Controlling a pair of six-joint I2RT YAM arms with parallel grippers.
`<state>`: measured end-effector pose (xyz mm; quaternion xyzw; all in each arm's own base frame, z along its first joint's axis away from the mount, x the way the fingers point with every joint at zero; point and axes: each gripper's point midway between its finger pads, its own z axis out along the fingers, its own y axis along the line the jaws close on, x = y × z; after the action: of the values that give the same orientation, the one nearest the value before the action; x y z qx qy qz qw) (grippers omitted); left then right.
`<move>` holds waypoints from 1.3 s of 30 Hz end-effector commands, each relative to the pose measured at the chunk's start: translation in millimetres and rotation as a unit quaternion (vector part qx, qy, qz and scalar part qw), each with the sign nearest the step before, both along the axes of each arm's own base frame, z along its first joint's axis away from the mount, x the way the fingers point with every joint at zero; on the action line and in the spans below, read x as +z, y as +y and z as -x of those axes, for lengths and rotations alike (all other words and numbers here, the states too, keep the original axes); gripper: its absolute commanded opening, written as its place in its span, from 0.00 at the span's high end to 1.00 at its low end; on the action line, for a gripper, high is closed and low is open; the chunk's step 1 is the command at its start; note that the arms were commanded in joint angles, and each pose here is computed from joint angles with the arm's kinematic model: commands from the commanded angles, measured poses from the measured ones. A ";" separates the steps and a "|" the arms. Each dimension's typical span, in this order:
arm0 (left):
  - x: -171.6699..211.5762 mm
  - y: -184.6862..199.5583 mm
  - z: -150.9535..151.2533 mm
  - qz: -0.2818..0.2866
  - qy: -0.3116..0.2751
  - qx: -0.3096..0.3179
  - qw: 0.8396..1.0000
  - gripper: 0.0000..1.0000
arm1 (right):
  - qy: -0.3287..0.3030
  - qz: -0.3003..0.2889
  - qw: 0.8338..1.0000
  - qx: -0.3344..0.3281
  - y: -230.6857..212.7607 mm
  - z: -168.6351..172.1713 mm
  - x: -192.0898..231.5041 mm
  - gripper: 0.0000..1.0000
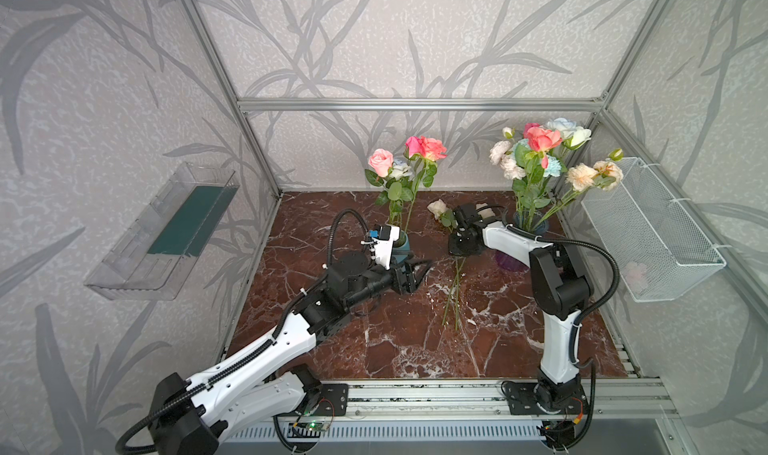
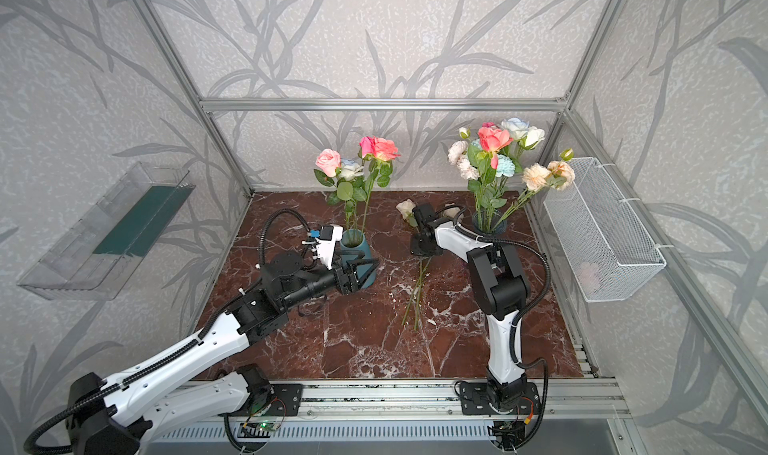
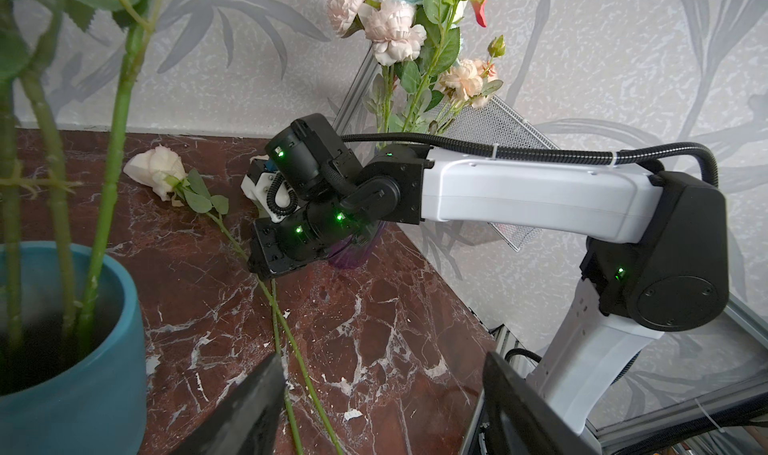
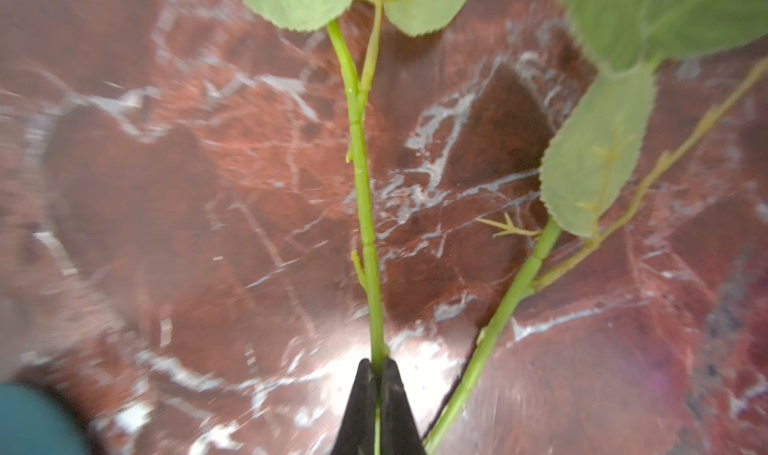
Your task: Arrange the flowers into the vase
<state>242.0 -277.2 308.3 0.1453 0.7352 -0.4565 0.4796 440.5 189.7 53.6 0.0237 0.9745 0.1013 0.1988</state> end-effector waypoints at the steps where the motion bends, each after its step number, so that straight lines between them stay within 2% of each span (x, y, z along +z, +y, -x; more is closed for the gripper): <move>1: 20.7 6.5 1.1 0.011 -0.028 0.010 0.999 0.24 | -0.056 -0.048 0.997 -0.003 10.8 -4.1 49.6 1.00; 13: 19.4 6.1 -0.4 0.006 -0.031 0.010 0.999 0.23 | -0.160 -0.121 0.980 0.007 15.8 25.2 122.4 1.00; 21: 14.6 -1.9 0.4 0.001 -0.028 -0.010 1.000 0.21 | -0.247 -0.178 0.952 0.025 27.3 63.2 180.4 1.00; 31: -4.3 -34.0 8.1 0.002 0.019 -0.093 0.995 0.21 | -0.348 -0.244 0.905 0.011 19.6 125.6 238.9 1.00; 39: -14.0 -68.6 29.1 0.030 0.052 -0.198 0.978 0.22 | -0.377 -0.307 0.874 -0.015 19.2 173.7 243.0 1.00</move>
<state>228.7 -331.4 266.7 0.2186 0.7446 -0.5201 0.3568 268.2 214.4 285.0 0.0202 0.7728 0.3752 0.5116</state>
